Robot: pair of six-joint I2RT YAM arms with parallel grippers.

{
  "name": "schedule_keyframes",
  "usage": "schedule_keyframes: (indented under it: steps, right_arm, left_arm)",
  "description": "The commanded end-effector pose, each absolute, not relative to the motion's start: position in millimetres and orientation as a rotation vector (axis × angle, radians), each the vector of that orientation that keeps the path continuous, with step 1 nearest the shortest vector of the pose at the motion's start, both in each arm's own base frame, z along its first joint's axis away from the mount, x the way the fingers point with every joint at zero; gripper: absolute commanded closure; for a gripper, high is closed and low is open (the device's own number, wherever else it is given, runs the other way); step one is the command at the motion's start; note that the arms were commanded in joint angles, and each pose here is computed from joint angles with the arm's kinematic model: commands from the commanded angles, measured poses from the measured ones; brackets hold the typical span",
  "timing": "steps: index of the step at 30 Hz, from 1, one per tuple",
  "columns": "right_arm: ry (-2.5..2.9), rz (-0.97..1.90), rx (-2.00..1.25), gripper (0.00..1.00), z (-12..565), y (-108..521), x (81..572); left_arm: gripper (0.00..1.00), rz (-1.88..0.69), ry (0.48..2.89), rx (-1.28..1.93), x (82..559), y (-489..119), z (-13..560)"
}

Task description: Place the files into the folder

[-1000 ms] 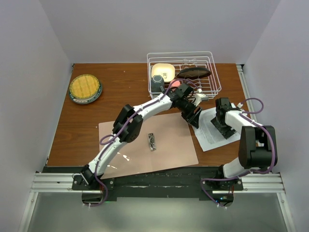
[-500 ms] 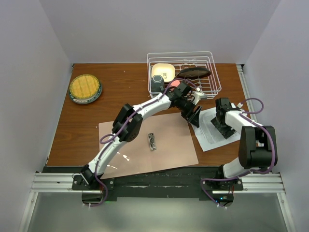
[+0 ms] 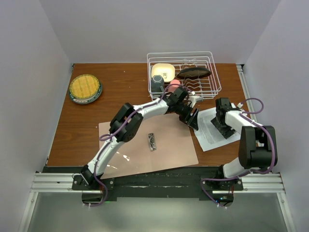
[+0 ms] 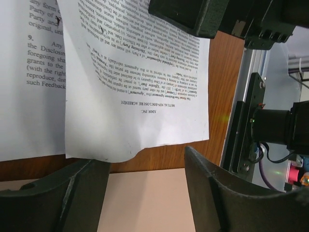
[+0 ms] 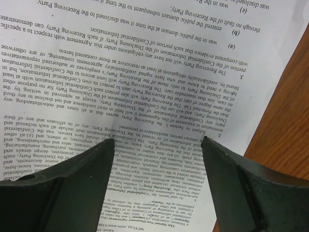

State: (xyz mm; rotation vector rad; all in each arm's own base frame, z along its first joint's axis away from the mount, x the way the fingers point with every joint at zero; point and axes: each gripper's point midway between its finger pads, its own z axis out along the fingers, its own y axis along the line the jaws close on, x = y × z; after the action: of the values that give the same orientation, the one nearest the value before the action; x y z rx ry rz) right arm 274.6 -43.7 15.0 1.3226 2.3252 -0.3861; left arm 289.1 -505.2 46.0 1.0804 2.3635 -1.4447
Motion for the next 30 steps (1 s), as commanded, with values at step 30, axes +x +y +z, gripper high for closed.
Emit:
schedule_keyframes:
  steps: [30]
  right_arm:
    - [2.443,-0.345,1.322,0.22,-8.9,-29.9,254.8]
  left_arm:
    - [0.41,-1.439,2.187,0.888,324.6,-532.3,80.2]
